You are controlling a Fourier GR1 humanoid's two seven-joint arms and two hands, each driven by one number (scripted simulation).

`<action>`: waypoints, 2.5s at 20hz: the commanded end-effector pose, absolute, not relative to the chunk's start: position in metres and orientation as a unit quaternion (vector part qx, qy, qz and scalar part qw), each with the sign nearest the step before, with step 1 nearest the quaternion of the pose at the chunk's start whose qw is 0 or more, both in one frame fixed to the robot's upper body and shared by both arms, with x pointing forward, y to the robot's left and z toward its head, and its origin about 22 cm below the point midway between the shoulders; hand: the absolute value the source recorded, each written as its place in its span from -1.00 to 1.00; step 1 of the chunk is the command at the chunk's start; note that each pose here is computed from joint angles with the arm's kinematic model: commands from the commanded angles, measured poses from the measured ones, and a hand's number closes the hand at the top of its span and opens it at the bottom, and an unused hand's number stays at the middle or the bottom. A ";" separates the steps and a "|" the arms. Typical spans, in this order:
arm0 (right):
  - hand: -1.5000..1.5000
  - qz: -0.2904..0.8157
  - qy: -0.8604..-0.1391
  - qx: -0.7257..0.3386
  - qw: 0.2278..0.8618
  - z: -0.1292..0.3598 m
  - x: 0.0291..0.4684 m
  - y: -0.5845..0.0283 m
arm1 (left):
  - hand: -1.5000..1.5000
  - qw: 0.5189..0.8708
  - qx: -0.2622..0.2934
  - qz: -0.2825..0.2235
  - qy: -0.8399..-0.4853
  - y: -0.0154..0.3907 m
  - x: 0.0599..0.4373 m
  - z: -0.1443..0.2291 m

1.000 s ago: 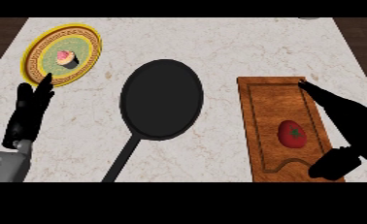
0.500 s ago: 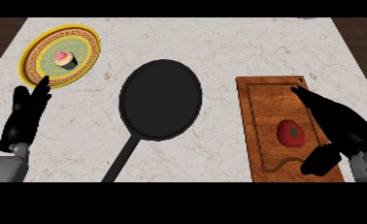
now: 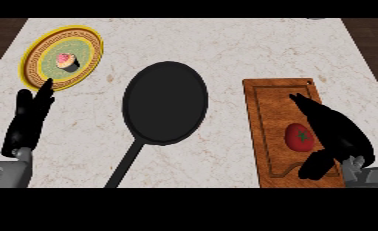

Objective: Pick the tomato from the cutting board and place it in the pan

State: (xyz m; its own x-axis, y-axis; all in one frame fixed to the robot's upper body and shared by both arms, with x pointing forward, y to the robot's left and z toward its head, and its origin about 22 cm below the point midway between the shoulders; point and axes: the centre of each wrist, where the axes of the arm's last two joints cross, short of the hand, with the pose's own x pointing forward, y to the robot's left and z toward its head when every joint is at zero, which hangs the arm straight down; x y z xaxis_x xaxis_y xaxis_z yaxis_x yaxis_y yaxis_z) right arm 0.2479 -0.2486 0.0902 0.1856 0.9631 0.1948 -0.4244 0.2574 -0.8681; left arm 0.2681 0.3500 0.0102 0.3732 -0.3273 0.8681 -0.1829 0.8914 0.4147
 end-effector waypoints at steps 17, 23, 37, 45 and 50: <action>-1.00 0.511 -0.358 -0.342 0.703 0.047 0.264 -0.267 | 0.00 0.798 0.237 -0.046 -0.553 0.354 0.258 -0.003; 1.00 0.553 -0.376 -0.395 0.629 0.048 0.269 -0.271 | 0.00 0.796 0.225 -0.042 -0.561 0.343 0.269 0.015; 1.00 0.533 -0.431 -0.375 0.624 0.049 0.176 -0.229 | 0.00 0.795 0.235 -0.044 -0.557 0.348 0.258 0.001; 1.00 0.409 -0.628 -0.433 0.501 0.091 0.176 -0.214 | 0.00 0.798 0.234 -0.038 -0.553 0.360 0.247 0.000; 1.00 0.386 -0.675 -0.410 0.476 0.118 0.154 -0.178 | 0.00 0.794 0.238 -0.039 -0.558 0.348 0.266 0.023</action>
